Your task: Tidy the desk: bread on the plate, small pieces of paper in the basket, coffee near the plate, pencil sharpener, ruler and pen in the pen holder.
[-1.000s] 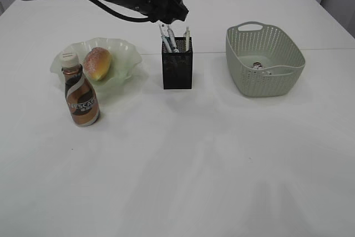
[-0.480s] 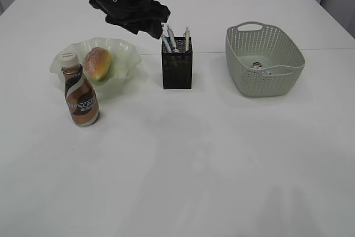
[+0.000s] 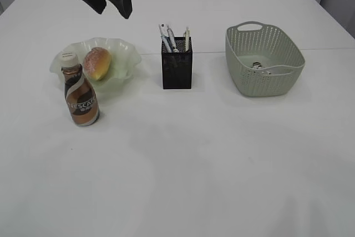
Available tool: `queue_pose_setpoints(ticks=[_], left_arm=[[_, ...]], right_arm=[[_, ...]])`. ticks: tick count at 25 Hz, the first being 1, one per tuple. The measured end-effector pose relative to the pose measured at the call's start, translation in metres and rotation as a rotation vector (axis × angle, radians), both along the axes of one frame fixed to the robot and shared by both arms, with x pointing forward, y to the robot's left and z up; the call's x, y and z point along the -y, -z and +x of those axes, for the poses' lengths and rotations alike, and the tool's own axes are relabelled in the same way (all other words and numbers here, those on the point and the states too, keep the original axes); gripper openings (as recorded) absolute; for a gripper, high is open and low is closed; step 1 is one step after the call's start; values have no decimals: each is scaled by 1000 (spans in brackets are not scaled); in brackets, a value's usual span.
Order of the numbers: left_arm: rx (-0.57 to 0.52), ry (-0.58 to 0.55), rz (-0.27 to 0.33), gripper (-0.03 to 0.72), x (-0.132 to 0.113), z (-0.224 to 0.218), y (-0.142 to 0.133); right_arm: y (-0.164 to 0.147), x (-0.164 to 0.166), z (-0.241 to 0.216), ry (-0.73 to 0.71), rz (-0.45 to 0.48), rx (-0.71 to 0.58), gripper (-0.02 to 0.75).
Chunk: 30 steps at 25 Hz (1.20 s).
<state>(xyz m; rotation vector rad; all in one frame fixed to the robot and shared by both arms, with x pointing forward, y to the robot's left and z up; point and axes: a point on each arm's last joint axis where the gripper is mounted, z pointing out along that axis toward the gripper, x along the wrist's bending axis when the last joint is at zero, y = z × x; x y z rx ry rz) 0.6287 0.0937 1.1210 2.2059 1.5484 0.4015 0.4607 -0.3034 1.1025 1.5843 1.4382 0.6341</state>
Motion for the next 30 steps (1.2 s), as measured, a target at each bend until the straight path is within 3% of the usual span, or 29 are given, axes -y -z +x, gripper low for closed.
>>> queue_pose_setpoints(ticks=[7, 11, 16, 20, 25, 30], left_arm=[[78, 3, -73, 403, -13, -27, -51], [128, 17, -122, 403, -19, -49, -80], [216, 35, -180, 403, -32, -84, -121], [284, 37, -218, 403, -47, -109, -148], [321, 41, -247, 403, -68, -146, -165], [279, 57, -271, 403, -90, -192, -157]], right_arm=[[-10, 11, -32, 113, 26, -44, 328], [-9, 0, -50, 58, 194, -116, 328], [4, -29, -65, -118, 445, -348, 328], [0, -46, -75, -314, 533, -402, 328], [-27, -45, -97, -407, 490, -258, 328], [-37, -31, -123, -339, 402, -196, 328]])
